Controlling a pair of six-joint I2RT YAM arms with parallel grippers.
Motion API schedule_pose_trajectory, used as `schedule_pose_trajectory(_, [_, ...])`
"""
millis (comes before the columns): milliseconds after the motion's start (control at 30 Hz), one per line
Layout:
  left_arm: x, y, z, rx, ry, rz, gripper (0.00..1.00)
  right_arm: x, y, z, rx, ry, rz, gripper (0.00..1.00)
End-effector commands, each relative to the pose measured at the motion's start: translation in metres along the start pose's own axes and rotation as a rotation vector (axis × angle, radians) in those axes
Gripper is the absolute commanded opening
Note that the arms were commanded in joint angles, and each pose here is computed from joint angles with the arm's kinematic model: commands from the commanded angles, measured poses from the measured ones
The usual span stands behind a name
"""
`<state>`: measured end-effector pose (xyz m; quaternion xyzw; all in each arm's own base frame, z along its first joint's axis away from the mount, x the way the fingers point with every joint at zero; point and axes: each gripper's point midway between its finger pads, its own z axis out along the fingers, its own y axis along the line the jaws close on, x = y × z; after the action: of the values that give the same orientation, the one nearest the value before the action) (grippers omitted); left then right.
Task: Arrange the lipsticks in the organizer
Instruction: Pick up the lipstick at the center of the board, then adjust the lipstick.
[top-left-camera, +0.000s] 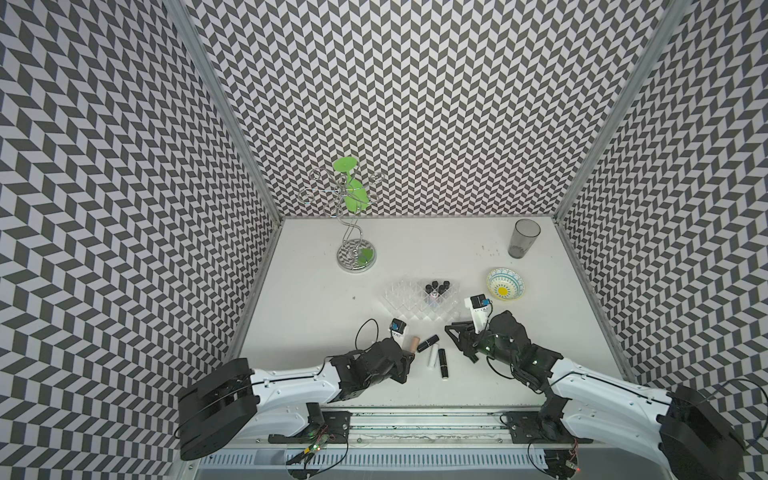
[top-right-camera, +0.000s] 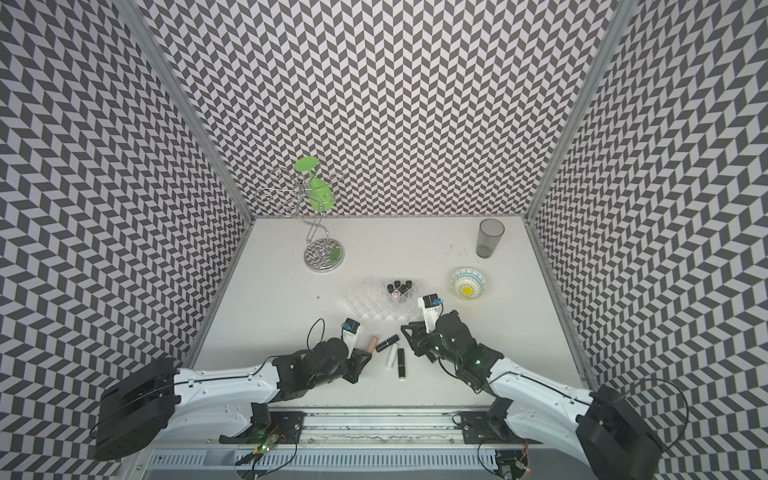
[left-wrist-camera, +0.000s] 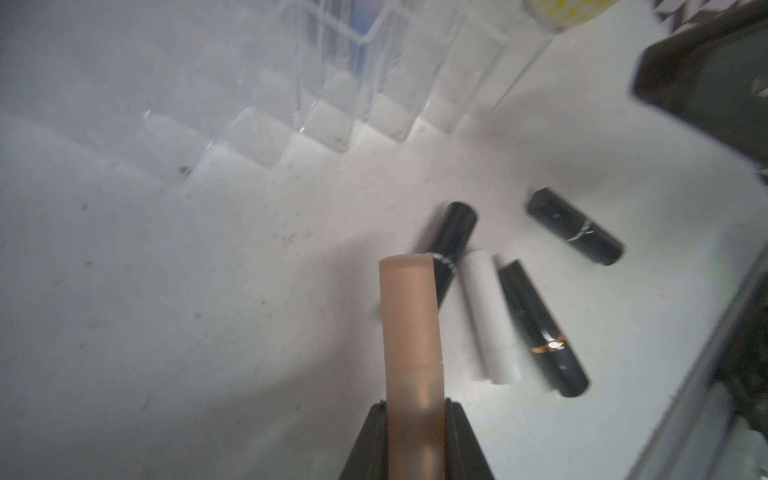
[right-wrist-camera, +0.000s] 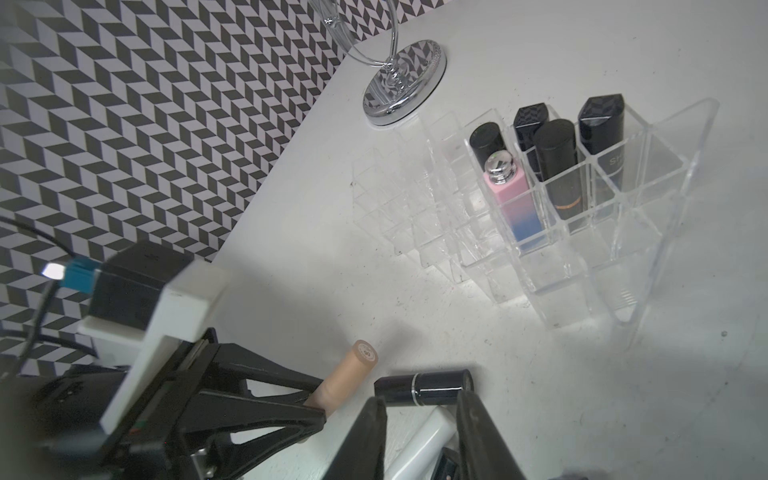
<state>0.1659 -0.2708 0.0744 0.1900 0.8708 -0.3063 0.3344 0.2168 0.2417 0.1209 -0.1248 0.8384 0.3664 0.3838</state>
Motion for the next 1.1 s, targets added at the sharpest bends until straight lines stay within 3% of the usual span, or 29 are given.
schedule_pose_trajectory(0, [-0.031,-0.051,-0.022,0.283,-0.109,0.078,0.0,-0.006,0.024,-0.009,-0.114,-0.018,0.0,0.34])
schedule_pose_trajectory(167, [-0.054,-0.061,-0.046,0.433,-0.191,0.025,0.0,-0.01,0.047,-0.03,-0.236,-0.031,0.013,0.35])
schedule_pose_trajectory(333, [-0.066,-0.064,-0.049,0.459,-0.233,0.013,0.0,-0.011,0.067,-0.046,-0.331,-0.038,0.008,0.39])
schedule_pose_trajectory(500, [-0.066,-0.073,-0.049,0.503,-0.223,0.05,0.0,-0.022,0.064,-0.047,-0.33,-0.106,0.073,0.46])
schedule_pose_trajectory(800, [-0.057,-0.071,-0.044,0.505,-0.195,0.062,0.0,-0.024,0.077,-0.016,-0.354,-0.008,0.044,0.48])
schedule_pose_trajectory(1067, [-0.048,-0.059,-0.038,0.454,-0.174,0.045,0.0,-0.021,0.084,-0.02,-0.416,-0.007,0.069,0.48])
